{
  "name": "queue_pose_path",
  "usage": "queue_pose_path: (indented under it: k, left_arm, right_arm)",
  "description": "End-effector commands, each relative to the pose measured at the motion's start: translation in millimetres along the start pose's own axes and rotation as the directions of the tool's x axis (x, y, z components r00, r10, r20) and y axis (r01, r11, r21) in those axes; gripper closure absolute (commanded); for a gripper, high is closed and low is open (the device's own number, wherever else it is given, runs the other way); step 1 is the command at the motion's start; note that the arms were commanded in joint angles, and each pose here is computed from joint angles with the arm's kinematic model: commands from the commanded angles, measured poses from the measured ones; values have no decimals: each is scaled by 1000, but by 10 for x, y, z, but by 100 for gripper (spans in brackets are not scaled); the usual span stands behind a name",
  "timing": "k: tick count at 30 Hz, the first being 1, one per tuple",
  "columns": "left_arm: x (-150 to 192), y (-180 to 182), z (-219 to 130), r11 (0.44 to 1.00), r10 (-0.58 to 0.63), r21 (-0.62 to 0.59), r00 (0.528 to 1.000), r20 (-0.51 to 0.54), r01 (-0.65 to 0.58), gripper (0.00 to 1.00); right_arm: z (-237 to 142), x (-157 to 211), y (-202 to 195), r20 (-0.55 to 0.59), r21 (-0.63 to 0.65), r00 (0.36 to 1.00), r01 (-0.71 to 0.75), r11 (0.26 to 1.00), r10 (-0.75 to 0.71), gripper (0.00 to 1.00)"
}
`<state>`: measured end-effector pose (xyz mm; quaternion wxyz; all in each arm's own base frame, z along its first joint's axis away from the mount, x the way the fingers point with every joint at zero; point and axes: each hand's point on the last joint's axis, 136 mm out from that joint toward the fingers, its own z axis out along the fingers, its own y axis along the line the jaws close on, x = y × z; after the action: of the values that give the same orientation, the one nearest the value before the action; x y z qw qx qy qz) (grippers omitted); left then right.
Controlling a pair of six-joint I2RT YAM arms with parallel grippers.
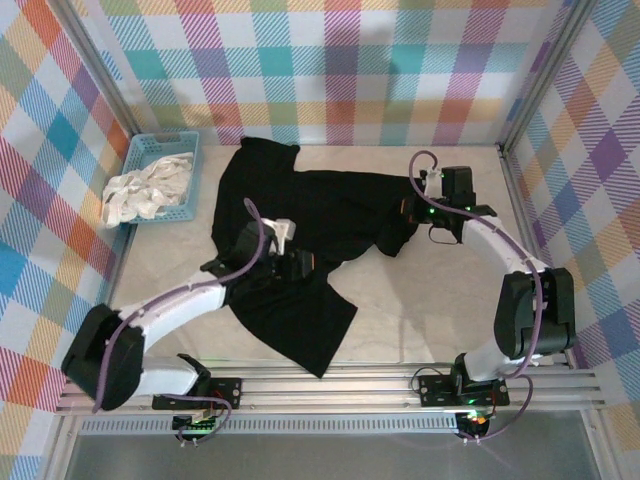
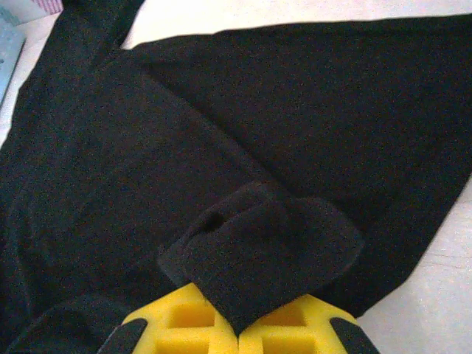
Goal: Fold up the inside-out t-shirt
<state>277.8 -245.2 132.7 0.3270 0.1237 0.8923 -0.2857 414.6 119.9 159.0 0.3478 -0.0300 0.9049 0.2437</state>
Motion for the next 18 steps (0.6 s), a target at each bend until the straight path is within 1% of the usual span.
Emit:
queue_pose_path:
  k: [1,3,5,7,8,10,13,18]
  left_arm:
    - [716,-62,-150,983,156,-66,972,-175,-170,44]
    - [1021,-192,-286,975,201,-47,954,-222,-216,44]
    - [1225,-357,-425,963,257,-14,935,-243,-269,43]
    - [1420,-433,-501,948,297,-18,905,-305,-318,41]
    - [1522,-447,-521,935,324,-26,882,-343,-354,41]
    - [1714,-445,-539,893,382,-56,819,-428,-446,39]
    - [1902,-489,-476,839,442,-64,747,-496,-540,36]
    - [2016,-591,-325,809,486,-24,692,-534,-587,31]
  right_arm:
    - [44,-32,103,-19,-69,1000,9,998,-10,100]
    - [59,-27,87,-20,-64,1000,10,998,-11,100]
    - [64,-23,77,-21,-59,1000,10,998,-11,100]
    - [56,-37,92,-18,-66,1000,10,998,-11,100]
    - [53,-41,107,-19,-73,1000,9,997,-11,100]
    - [32,-53,144,-16,-89,1000,8,996,-9,100]
    - [-13,-63,199,-3,-112,1000,8,994,-9,100]
    - [-94,-8,242,-1,-125,1000,13,992,-13,100]
